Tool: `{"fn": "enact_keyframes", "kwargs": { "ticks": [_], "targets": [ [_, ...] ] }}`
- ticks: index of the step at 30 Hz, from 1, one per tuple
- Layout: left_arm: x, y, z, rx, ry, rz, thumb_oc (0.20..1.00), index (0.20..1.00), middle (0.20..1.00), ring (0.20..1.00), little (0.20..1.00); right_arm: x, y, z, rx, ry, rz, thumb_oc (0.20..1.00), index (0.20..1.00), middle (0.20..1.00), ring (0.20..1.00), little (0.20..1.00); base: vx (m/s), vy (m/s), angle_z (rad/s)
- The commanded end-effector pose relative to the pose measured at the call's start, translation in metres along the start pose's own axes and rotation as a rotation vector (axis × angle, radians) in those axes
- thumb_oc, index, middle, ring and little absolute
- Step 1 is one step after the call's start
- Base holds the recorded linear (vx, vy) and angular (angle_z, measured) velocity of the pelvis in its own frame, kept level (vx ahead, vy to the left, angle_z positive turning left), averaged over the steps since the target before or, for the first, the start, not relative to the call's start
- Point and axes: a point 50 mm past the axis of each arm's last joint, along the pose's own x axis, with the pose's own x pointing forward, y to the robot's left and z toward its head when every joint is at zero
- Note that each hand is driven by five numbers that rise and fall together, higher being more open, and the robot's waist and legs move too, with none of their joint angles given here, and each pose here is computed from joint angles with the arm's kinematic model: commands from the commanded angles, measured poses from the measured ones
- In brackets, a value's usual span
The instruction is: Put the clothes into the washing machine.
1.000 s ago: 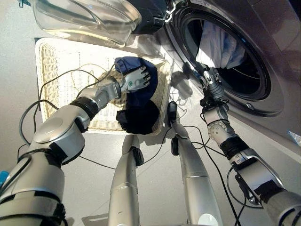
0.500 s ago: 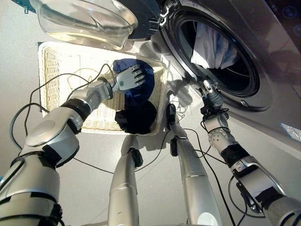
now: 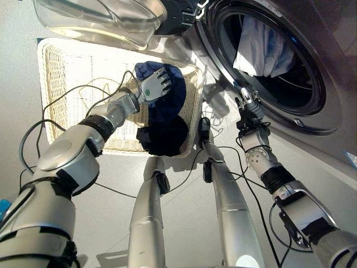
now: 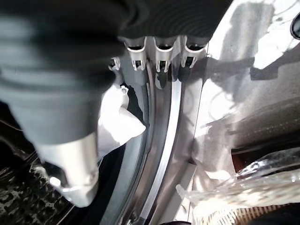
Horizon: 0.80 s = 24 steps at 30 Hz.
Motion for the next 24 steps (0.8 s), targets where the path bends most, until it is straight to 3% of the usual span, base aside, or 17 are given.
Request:
{"fn": "enact_keyframes", "kwargs": {
  "ticks": [1,12,14,15,24],
  "targets": [
    [0.005,0.007,-0.02,-0.019,0.044,0.012,1.0,1.0,1.0,1.0,1.0,-0.001,0.012,0.01,0.077,-0.068,0.035,1.0,1.0,1.0,1.0,1.0,0.0,0.0,0.0],
    [0.009,0.008,-0.009,-0.103,-0.061,-0.008,1.0,1.0,1.0,1.0,1.0,0.003,0.011,0.012,0.094,-0.089,0.039,1.0,1.0,1.0,1.0,1.0,0.0,0.0,0.0],
    [0.01,0.006,-0.006,-0.108,-0.068,-0.043,0.592,0.592,0.592,0.592,0.592,0.004,0.011,0.013,0.105,-0.095,0.036,1.0,1.0,1.0,1.0,1.0,0.0,0.0,0.0],
    [0.01,0.005,-0.005,-0.111,-0.064,-0.07,0.2,0.2,0.2,0.2,0.2,0.005,0.011,0.015,0.103,-0.103,0.034,1.0,1.0,1.0,1.0,1.0,0.0,0.0,0.0],
    [0.009,0.0,-0.003,-0.179,-0.055,-0.138,0.2,0.2,0.2,0.2,0.2,0.006,0.004,0.017,0.129,-0.116,0.019,1.0,1.0,1.0,1.0,1.0,0.0,0.0,0.0]
  ]
}}
